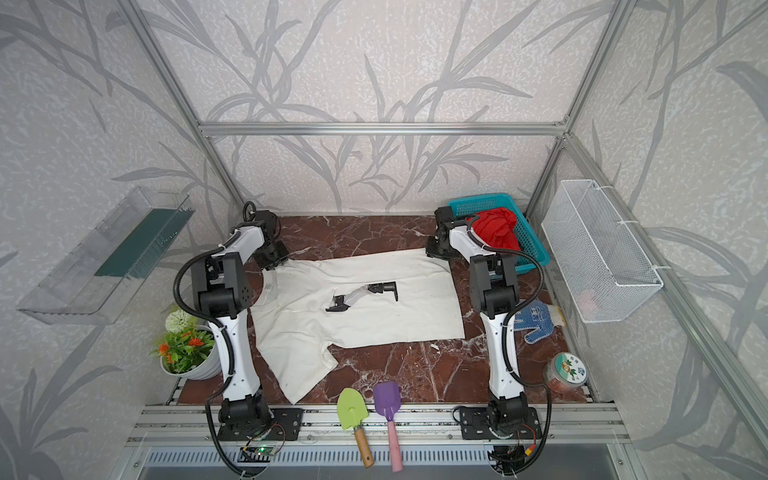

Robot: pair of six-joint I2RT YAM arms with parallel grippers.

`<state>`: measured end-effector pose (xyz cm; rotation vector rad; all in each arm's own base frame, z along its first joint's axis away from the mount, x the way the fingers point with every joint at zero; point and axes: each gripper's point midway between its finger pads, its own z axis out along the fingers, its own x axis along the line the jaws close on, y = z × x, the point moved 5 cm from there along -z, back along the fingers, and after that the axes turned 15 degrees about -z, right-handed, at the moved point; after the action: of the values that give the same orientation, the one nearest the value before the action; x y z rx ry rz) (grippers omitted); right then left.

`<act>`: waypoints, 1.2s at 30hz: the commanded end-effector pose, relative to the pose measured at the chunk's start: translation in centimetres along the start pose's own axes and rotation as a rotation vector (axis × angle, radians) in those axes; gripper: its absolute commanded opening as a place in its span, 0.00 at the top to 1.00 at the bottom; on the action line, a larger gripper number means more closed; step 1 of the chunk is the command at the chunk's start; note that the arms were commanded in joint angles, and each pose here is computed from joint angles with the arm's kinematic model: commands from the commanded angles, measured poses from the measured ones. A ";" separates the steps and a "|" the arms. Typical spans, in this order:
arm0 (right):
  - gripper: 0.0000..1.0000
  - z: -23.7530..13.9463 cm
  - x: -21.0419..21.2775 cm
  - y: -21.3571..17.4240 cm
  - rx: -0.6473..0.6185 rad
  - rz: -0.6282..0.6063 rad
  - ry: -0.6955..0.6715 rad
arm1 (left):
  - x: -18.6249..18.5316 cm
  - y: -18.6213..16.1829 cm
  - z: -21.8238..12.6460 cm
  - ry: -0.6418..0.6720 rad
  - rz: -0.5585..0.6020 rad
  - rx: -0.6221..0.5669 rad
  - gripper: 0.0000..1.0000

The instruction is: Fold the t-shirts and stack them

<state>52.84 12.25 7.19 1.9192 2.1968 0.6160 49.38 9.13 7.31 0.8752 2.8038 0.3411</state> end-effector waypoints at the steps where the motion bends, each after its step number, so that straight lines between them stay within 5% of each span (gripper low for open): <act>1: 0.61 1.3 -0.9 0.5 0.034 -0.007 -0.044 | -0.7 1.0 0.6 0.012 0.005 0.023 0.63; 10: 0.62 -4.7 0.5 5.9 -0.100 -0.113 -0.058 | -4.9 4.5 -4.2 -0.115 0.074 -0.062 0.63; 15: 0.61 -8.9 1.9 4.8 -0.141 -0.114 -0.029 | -4.7 2.3 -8.2 -0.155 0.092 -0.076 0.63; 22: 0.61 -11.3 3.1 -4.5 -0.093 -0.054 0.040 | 0.2 -8.0 -12.2 -0.133 0.165 -0.024 0.63; 30: 0.61 -11.8 2.1 -17.9 0.131 -0.019 0.011 | 11.5 -22.8 -13.5 0.042 0.273 0.083 0.64; 36: 0.60 -13.2 2.4 -23.3 0.203 -0.008 -0.023 | 18.5 -29.1 -14.0 0.075 0.178 0.077 0.63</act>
<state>27.50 9.82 9.15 1.9859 2.3650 0.3853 17.97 -6.99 10.88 1.3885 2.7172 0.2152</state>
